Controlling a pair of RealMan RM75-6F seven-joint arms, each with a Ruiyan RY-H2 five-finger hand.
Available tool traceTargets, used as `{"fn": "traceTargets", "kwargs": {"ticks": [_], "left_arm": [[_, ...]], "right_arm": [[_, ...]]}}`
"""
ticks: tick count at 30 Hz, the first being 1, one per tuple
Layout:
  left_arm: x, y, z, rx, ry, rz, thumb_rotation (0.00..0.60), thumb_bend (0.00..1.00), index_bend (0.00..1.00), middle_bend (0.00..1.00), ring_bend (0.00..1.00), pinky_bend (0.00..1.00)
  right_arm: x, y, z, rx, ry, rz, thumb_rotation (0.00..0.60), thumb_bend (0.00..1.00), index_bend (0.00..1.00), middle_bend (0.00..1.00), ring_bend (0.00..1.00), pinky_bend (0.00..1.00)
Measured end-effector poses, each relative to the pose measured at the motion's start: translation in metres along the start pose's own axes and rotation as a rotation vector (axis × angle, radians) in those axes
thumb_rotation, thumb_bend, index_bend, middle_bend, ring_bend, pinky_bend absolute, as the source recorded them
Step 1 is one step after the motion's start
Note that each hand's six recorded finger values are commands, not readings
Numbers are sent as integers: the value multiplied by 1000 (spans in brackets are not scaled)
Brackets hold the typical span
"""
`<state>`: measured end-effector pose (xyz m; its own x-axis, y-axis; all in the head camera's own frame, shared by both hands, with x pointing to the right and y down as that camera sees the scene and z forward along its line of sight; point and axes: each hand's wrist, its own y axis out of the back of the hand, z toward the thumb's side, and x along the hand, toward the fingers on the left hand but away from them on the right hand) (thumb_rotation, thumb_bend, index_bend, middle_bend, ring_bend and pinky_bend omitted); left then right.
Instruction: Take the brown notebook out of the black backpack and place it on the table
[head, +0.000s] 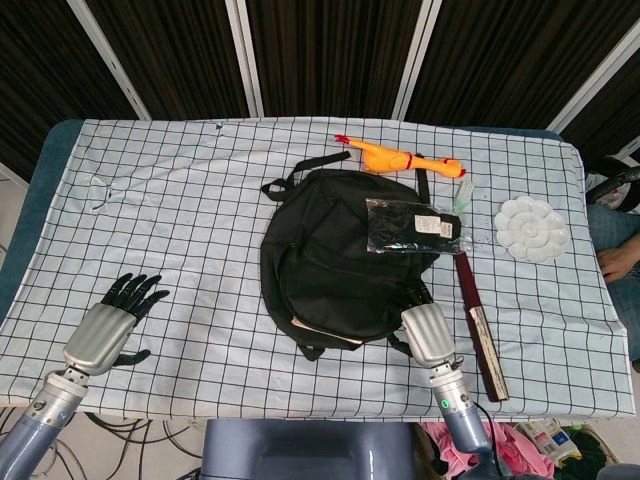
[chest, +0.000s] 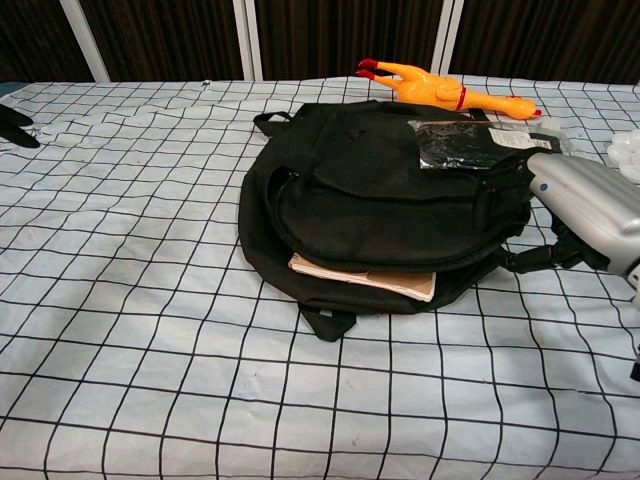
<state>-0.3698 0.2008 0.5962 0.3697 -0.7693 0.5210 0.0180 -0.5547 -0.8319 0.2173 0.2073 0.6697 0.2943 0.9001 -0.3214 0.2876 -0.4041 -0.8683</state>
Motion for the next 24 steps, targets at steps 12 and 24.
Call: {"fn": "traceTargets", "kwargs": {"ticks": [12,24], "left_arm": [[1,-5,-1,1,-1,-19,600,86,153,53,0,0],[11,-11,9,2,-57,-50,600,86,154,72,0,0]], "right_arm": [[-2,-4,0,4,-2,13,600,508,607,451,183,83],[-20,7,1,-37,-7,9,600,508,611,455,184,83]]}}
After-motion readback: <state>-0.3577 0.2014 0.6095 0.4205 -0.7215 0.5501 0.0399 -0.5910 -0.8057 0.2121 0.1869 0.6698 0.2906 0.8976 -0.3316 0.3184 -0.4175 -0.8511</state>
